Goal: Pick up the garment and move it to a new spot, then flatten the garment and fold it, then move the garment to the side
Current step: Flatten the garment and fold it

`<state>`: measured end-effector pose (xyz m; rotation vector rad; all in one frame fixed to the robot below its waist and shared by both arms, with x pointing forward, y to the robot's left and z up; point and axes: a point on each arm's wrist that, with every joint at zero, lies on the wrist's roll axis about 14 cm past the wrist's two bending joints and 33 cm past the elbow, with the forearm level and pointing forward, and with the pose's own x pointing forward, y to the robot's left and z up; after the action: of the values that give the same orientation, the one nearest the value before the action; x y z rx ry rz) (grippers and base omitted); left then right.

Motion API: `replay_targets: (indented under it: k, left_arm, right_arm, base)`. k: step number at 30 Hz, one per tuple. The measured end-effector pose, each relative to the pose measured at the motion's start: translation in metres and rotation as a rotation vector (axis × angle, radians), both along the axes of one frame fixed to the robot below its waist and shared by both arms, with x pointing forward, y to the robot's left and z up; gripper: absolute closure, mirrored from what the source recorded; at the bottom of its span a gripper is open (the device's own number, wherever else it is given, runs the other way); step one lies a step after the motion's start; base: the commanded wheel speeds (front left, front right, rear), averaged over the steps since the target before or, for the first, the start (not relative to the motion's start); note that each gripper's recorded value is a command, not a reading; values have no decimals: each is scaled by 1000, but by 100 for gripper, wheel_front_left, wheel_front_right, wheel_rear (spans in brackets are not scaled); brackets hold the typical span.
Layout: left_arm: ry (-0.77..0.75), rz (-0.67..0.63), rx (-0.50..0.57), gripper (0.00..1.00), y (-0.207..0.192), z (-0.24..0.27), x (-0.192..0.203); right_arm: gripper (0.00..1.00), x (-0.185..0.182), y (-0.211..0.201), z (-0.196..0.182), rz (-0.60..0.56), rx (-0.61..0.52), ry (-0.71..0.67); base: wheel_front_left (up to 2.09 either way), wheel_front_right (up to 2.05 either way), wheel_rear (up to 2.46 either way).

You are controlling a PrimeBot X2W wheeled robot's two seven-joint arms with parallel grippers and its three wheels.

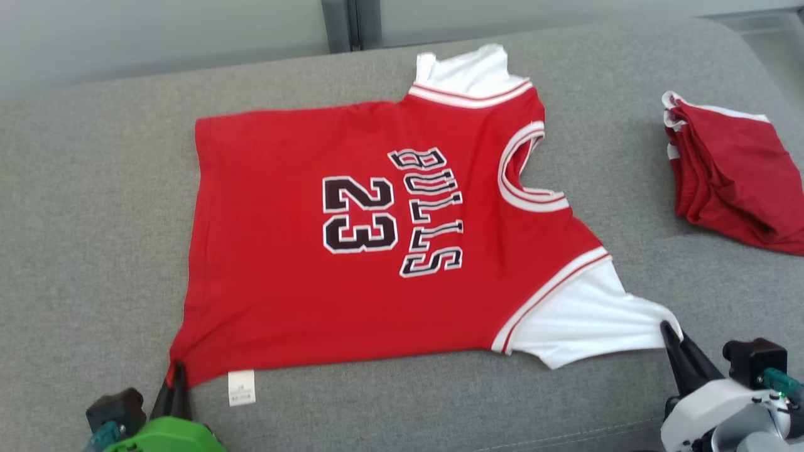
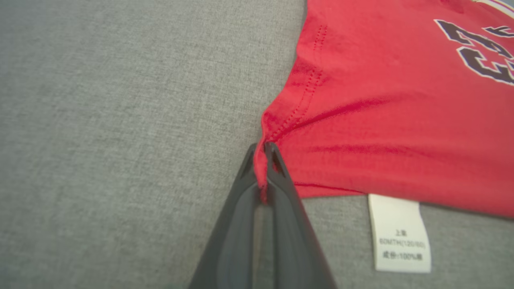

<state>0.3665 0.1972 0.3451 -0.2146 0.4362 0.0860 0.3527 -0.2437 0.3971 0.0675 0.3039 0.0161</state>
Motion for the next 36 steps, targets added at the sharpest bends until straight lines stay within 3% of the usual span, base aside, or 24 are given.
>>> replay_targets:
  k: [7, 13, 20, 26, 36]
  left_arm:
    - [21, 29, -38, 100, 2, -2, -41]
    - [12, 37, -52, 100, -1, 2, -61]
    - [-64, 28, -65, 100, -3, 21, -54]
    - [-217, -42, -106, 100, -25, 64, -6]
    - [-235, -108, -76, 100, -39, 71, 43]
  right_arm:
    - [100, -40, 0, -5, -13, 8, 24]
    - [100, -51, -3, 4, -13, 6, -9]
    - [100, -27, -4, 38, -8, 1, -128]
    - [100, 15, 17, 64, 50, 7, -215]
    - [100, 82, 34, 61, 93, -14, -203]
  base:
    - [0, 0, 0]
    - [0, 0, 0]
    - [0, 0, 0]
    - [0, 0, 0]
    - [0, 0, 0]
